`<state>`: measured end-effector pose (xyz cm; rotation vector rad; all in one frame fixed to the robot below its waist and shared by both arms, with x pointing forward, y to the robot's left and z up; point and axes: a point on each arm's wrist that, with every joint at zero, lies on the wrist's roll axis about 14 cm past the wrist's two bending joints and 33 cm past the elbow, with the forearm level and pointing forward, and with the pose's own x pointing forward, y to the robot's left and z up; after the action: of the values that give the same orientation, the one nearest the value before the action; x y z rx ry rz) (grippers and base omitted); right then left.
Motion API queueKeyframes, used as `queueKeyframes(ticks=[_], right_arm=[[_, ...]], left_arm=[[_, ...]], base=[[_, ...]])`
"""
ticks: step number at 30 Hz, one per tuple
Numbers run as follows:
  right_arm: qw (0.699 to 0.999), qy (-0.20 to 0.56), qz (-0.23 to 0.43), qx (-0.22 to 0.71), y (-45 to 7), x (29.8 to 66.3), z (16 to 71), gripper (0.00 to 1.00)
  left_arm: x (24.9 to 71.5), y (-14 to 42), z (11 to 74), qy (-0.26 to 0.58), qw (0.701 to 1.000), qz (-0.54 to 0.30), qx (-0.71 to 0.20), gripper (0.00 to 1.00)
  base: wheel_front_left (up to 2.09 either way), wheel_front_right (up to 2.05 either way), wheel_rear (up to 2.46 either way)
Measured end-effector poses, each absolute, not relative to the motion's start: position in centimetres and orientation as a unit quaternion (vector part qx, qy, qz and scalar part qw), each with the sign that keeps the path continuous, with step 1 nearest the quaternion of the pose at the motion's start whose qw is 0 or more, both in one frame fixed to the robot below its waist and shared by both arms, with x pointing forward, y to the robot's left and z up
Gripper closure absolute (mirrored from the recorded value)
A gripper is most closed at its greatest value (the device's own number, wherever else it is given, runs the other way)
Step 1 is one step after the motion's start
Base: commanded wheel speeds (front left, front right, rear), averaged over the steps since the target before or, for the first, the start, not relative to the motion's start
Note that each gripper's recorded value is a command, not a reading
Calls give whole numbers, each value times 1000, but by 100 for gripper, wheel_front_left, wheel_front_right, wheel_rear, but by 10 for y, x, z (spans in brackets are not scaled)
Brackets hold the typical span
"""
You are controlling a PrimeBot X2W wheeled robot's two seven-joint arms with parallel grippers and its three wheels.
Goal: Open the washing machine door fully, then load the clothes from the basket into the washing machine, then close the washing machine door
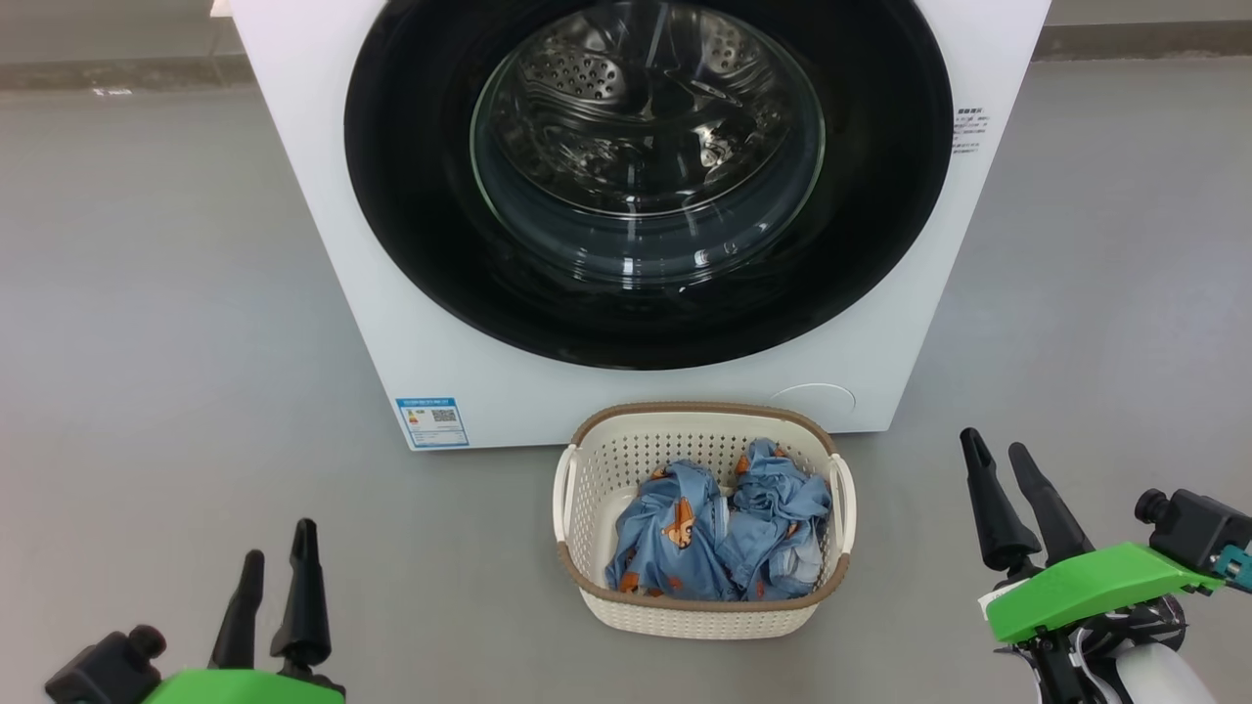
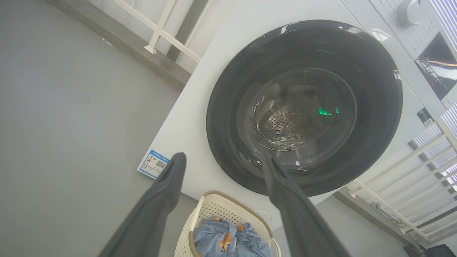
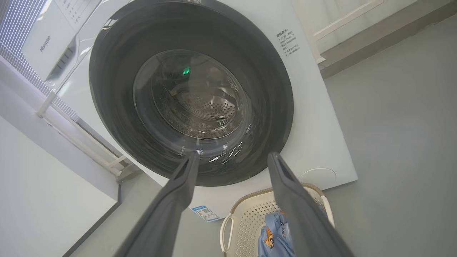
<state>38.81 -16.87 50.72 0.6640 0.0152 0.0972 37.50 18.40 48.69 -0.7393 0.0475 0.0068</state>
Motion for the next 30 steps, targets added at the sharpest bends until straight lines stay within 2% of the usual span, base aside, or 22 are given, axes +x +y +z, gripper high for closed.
queueKeyframes(ticks=[30], right_arm=[[985, -35, 83, 149, -166, 394, 524, 0]], left_arm=[[378, 176, 505, -20, 977, -35, -209, 0]], base=[[0, 0, 0]])
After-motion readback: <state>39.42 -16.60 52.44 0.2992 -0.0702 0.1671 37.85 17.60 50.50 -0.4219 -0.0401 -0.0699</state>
